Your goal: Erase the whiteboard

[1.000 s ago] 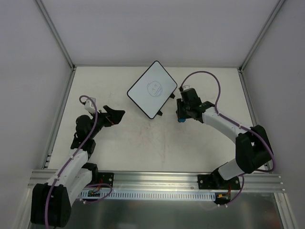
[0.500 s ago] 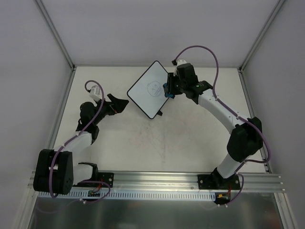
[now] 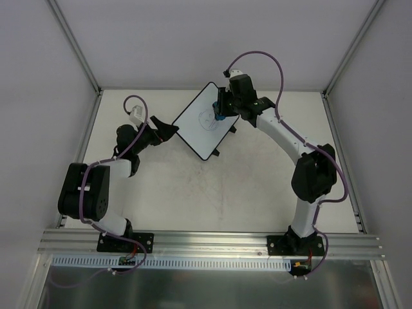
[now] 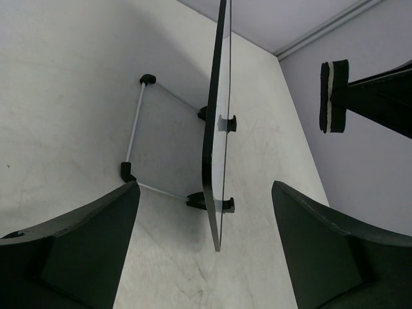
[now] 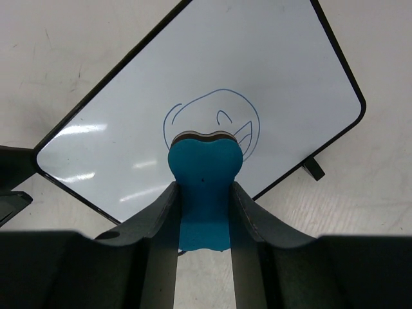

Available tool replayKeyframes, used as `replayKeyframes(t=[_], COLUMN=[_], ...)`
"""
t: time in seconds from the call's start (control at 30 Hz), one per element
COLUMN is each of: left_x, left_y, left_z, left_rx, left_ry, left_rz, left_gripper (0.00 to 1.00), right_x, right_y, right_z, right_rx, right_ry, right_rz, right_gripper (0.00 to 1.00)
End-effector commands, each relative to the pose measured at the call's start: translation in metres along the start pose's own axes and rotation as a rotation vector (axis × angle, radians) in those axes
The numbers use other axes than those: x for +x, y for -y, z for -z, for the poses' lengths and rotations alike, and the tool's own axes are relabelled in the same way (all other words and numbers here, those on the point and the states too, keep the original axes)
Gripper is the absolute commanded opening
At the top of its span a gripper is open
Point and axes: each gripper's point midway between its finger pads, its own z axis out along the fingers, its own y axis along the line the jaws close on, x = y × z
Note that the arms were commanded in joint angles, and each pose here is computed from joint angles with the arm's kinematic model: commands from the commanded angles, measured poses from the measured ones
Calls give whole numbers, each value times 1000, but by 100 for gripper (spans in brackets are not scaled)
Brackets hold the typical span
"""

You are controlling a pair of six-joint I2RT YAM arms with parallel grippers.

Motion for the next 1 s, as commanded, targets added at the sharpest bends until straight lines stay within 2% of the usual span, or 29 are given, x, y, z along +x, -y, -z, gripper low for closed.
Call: replayKeyframes(t=[0.0,0.07,0.23,0.67,0.8,0.83,0.97], left_x=[-26,-26,-22,-13,-13,-12,-11], left_y=[31,31,28,21,20,18,14], left_z=[-11,-15,-26,-38,-40,-40,-41], left_rx=[126,139,140,110,109,103,89], left_ry=[55,48,30,11,12,8,13], left_rz=[-54,-54,-48,-43,-42,-38,-34], left_gripper=[84,81,67,51,33,21,20], right_x=[-31,-38,-44,-57,-55,-56,-60], right_y=[-11,-13,-13,-19,-19,-20,-23], right_z=[6,6,-4,-21,-31,-35,-47], right_rx=[-24,-29,-27,-49,-50,-58,-95], right_ry=[71,87,94,108,101,98,110], right_rz=[24,24,22,-21,-42,-45,-88], right_gripper=[0,0,0,0,0,0,0])
